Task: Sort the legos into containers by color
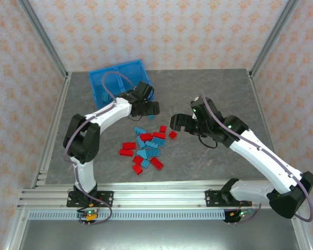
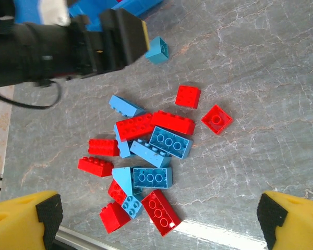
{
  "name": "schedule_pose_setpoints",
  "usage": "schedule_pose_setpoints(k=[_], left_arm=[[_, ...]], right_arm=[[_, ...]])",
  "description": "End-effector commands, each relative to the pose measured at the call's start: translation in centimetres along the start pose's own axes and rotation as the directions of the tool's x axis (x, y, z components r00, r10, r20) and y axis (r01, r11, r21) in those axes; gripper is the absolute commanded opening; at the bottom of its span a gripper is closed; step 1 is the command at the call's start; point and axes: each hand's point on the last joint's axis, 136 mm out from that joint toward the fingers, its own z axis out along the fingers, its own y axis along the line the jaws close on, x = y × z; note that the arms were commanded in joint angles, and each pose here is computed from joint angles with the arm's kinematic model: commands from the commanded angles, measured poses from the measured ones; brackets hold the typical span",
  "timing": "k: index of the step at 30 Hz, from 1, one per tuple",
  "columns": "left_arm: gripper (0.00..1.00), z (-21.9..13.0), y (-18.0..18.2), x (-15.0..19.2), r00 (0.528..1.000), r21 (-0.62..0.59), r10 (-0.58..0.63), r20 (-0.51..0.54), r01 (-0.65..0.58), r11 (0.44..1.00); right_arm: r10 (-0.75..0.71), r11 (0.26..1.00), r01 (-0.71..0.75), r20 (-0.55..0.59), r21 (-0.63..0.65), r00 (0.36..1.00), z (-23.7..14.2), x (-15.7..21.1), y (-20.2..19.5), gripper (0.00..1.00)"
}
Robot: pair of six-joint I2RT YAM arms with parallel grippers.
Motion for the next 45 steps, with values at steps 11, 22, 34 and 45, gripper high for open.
schedule_pose_setpoints(k=[11,22,34,45], left_arm=[[0.7,6.5,1.1,0.0,0.998,-0.105,-0.033,-0.051,0.028,0.994],[0.39,6.0,0.6,0.3,0.998,-0.055,-0.047,-0.051,0.044,0.998],[0.32,-8.2,1.5,-7.5,0.973,-0.066,0.062,0.222,-0.049,0.997],[0.3,-12.4,15.1,-15.2,0.938,-0.336,0.038,0.344,0.085,0.938]], right_arm=[[0.016,0.999,-0.018,0.055,0.036,0.998,-1.5,0.2,-1.7,0.97],[0.013,1.0,-0.014,0.039,0.018,0.999,-0.9,0.4,-1.3,0.97],[-0.001,0.998,0.004,0.049,-0.058,0.999,-1.1,0.0,0.3,0.98],[0.0,0.998,0.002,0.038,-0.06,0.999,-0.7,-0.2,0.7,0.98]])
